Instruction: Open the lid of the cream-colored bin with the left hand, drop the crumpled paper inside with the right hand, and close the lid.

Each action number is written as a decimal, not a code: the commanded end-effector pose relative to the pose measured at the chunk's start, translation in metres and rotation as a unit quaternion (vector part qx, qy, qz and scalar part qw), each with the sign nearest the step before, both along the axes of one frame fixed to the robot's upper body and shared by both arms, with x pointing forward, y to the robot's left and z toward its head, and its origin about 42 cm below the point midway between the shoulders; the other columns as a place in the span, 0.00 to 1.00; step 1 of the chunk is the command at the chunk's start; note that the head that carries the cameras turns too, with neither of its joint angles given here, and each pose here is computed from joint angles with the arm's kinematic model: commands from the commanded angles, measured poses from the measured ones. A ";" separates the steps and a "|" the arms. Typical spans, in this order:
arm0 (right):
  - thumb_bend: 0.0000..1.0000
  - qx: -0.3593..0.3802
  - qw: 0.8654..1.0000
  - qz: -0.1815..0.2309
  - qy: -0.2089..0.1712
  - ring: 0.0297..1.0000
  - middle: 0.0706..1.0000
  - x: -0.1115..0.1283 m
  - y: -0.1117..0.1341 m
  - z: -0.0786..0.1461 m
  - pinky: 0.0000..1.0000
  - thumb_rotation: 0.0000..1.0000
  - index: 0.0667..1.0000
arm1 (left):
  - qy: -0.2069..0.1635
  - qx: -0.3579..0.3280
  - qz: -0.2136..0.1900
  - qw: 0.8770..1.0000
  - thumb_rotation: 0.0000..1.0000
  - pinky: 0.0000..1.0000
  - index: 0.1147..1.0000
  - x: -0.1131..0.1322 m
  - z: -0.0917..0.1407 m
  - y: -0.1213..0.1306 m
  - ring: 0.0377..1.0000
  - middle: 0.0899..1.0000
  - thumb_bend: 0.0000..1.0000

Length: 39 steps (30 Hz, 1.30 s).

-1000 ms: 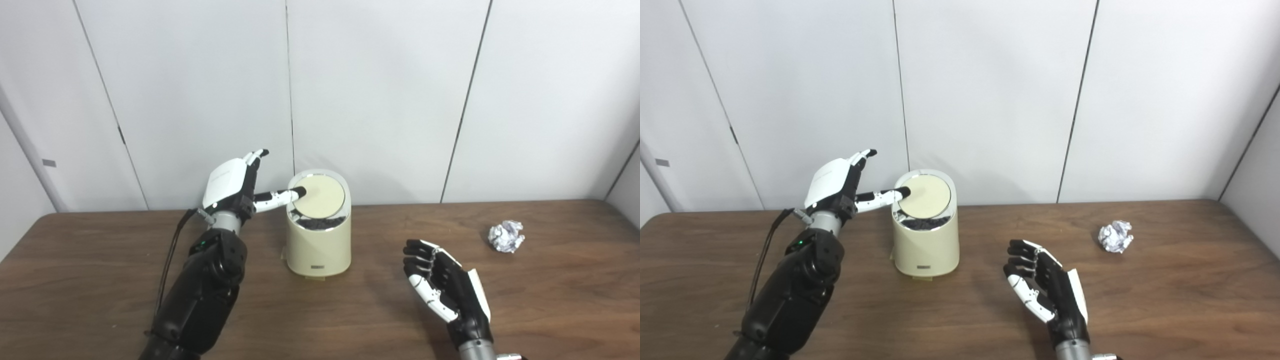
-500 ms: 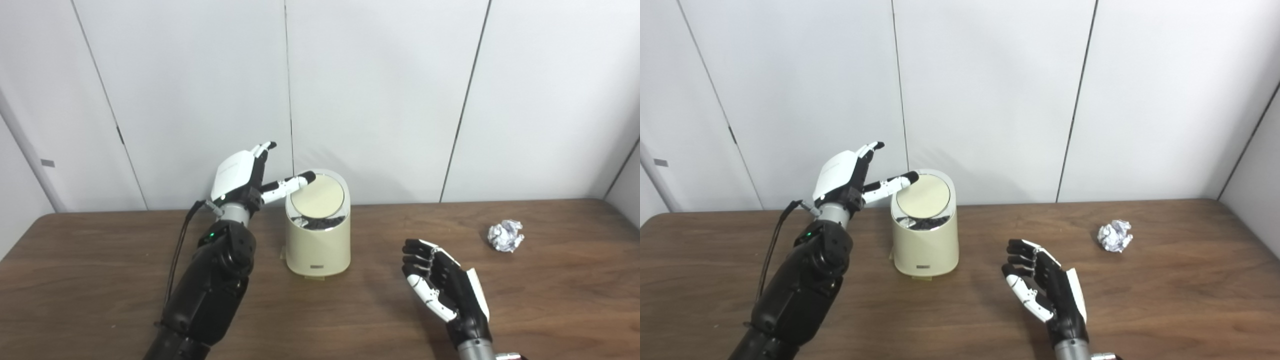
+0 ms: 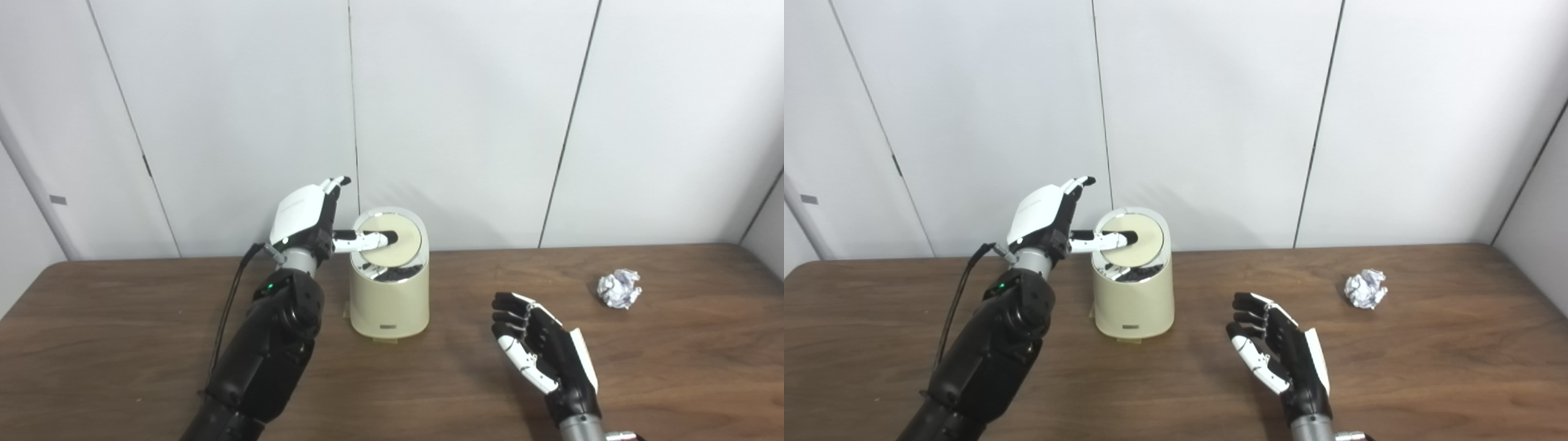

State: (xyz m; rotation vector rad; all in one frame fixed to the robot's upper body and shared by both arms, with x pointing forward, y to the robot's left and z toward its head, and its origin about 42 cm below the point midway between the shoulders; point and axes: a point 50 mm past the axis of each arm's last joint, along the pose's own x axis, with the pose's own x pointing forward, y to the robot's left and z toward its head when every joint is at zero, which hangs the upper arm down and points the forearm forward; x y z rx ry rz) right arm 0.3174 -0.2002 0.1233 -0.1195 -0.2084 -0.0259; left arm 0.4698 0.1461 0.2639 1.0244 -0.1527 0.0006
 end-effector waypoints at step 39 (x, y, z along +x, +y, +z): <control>0.26 0.015 1.000 0.003 0.007 0.71 0.72 -0.002 0.016 -0.001 0.64 0.45 0.70 | -0.175 0.253 -0.012 0.952 0.34 1.00 1.00 0.014 0.000 0.000 1.00 1.00 1.00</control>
